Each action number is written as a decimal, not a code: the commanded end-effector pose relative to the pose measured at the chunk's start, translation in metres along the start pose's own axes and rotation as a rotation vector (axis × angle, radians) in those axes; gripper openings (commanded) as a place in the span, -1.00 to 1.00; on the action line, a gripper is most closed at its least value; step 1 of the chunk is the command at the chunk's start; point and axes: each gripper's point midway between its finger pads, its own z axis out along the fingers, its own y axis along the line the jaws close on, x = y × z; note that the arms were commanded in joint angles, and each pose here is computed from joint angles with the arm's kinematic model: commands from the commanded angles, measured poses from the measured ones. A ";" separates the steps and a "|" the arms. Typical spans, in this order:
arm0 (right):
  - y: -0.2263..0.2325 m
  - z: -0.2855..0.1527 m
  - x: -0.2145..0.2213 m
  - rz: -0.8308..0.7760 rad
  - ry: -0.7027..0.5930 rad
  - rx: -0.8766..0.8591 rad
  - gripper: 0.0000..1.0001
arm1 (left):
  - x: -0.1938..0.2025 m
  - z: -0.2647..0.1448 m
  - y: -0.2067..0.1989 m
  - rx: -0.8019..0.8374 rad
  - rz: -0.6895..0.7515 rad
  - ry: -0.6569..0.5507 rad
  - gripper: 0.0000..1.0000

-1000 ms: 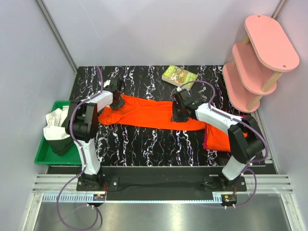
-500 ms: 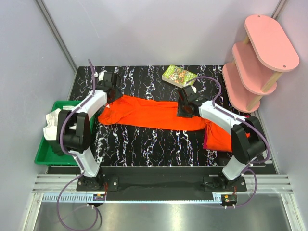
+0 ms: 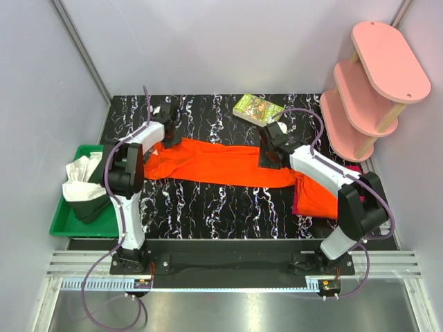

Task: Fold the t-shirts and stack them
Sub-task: Rotate the tshirt 90 degrees, then grab the bottom of the folded rectangular tshirt with both arms

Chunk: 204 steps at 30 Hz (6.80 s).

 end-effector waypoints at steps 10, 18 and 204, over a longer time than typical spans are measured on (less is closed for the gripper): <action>-0.033 0.030 0.040 0.009 0.118 0.175 -0.24 | -0.024 0.009 -0.014 0.030 -0.007 0.030 -0.36; -0.039 0.050 0.066 0.027 0.206 0.211 -0.25 | -0.015 0.015 -0.014 0.032 -0.008 0.062 -0.36; 0.067 -0.070 0.216 -0.101 0.151 -0.306 0.22 | 0.275 -0.201 0.016 0.461 0.101 -0.039 -0.26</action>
